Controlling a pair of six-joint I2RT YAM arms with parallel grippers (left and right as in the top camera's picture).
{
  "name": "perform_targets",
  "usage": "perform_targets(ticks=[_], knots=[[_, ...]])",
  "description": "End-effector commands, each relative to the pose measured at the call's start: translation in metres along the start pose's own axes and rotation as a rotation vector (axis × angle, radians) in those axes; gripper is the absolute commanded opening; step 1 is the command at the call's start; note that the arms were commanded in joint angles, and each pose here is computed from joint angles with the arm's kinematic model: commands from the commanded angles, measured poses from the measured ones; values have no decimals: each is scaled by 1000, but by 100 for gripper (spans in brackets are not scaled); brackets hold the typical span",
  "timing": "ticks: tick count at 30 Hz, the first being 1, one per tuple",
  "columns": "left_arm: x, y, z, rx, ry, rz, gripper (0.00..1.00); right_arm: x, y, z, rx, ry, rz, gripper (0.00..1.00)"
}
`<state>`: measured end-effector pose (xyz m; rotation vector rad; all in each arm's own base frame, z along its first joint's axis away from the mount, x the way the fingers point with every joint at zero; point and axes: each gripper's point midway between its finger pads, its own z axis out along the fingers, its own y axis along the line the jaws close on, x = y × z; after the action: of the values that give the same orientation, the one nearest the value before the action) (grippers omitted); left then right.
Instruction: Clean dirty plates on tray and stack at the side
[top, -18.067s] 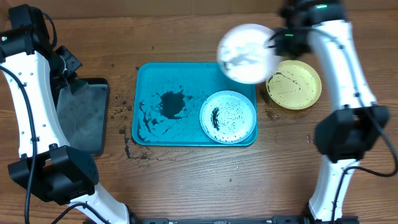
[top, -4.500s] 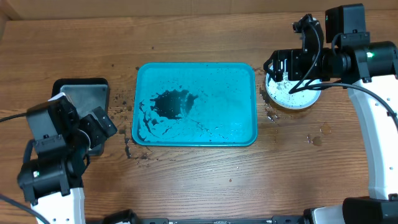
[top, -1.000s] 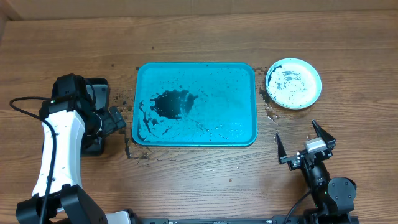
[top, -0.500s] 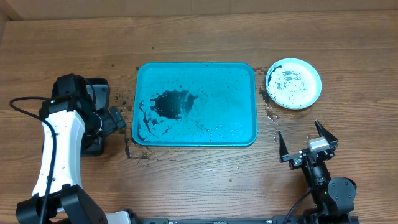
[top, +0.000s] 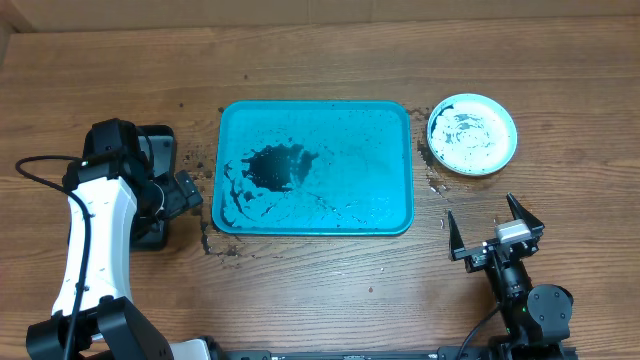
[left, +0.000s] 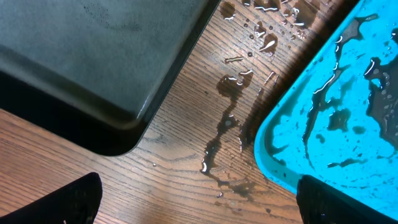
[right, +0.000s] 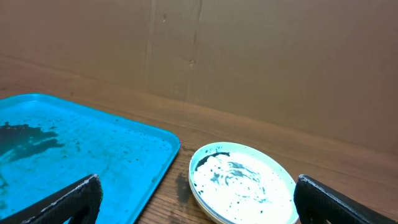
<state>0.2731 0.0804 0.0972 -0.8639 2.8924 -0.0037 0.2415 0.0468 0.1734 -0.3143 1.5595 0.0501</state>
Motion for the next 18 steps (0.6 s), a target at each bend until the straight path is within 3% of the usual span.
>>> perform_targets(ticks=[1, 18], knots=[[1, 0, 3, -12, 7, -11, 100, 2, -1, 0, 11, -2, 7, 100], [6, 2, 3, -17, 25, -11, 100, 2, -1, 0, 11, -2, 7, 100]])
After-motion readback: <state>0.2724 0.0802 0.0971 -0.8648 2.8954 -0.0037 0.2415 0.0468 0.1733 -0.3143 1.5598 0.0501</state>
